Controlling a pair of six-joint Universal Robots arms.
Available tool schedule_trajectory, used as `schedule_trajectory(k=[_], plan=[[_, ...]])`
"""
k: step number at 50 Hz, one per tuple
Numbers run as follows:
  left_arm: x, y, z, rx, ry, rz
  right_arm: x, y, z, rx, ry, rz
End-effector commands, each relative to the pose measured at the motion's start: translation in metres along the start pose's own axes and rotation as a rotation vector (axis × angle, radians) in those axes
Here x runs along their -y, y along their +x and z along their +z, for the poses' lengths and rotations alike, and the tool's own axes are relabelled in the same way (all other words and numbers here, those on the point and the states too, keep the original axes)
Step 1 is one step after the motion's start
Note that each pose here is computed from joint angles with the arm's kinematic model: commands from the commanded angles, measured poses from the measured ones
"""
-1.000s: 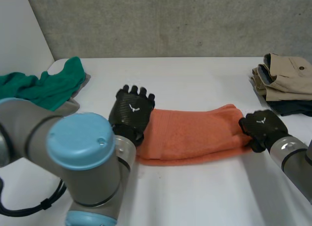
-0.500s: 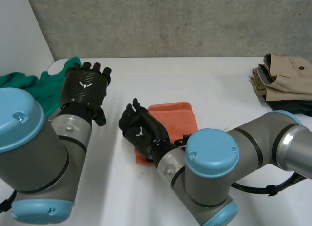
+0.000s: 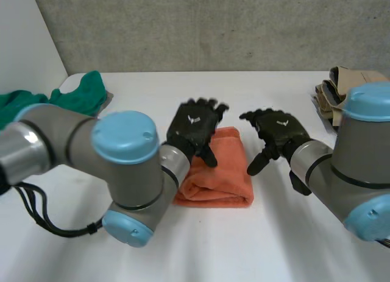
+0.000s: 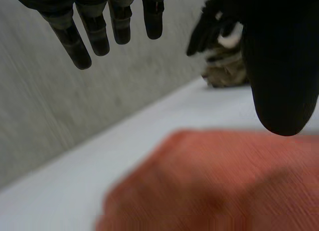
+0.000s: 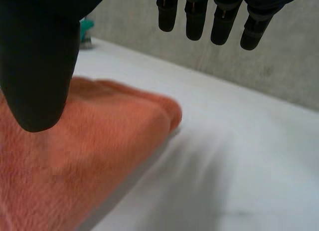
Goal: Fold the laundry.
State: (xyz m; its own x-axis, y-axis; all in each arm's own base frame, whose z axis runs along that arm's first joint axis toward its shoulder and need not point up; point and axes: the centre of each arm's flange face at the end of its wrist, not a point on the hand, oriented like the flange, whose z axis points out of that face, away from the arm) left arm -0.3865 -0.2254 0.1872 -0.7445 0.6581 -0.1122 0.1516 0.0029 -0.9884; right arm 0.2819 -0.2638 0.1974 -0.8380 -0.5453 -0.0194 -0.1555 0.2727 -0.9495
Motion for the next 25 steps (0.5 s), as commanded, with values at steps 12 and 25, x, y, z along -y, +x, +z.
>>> schedule_trajectory(k=[12, 25], plan=[[-0.054, -0.02, -0.017, 0.191, -0.348, 0.426, -0.057, -0.012, 0.051, 0.152, -0.159, -0.058], [-0.026, -0.018, -0.019, 0.193, -0.268, 0.408, -0.008, -0.017, 0.025, 0.051, -0.034, -0.24]])
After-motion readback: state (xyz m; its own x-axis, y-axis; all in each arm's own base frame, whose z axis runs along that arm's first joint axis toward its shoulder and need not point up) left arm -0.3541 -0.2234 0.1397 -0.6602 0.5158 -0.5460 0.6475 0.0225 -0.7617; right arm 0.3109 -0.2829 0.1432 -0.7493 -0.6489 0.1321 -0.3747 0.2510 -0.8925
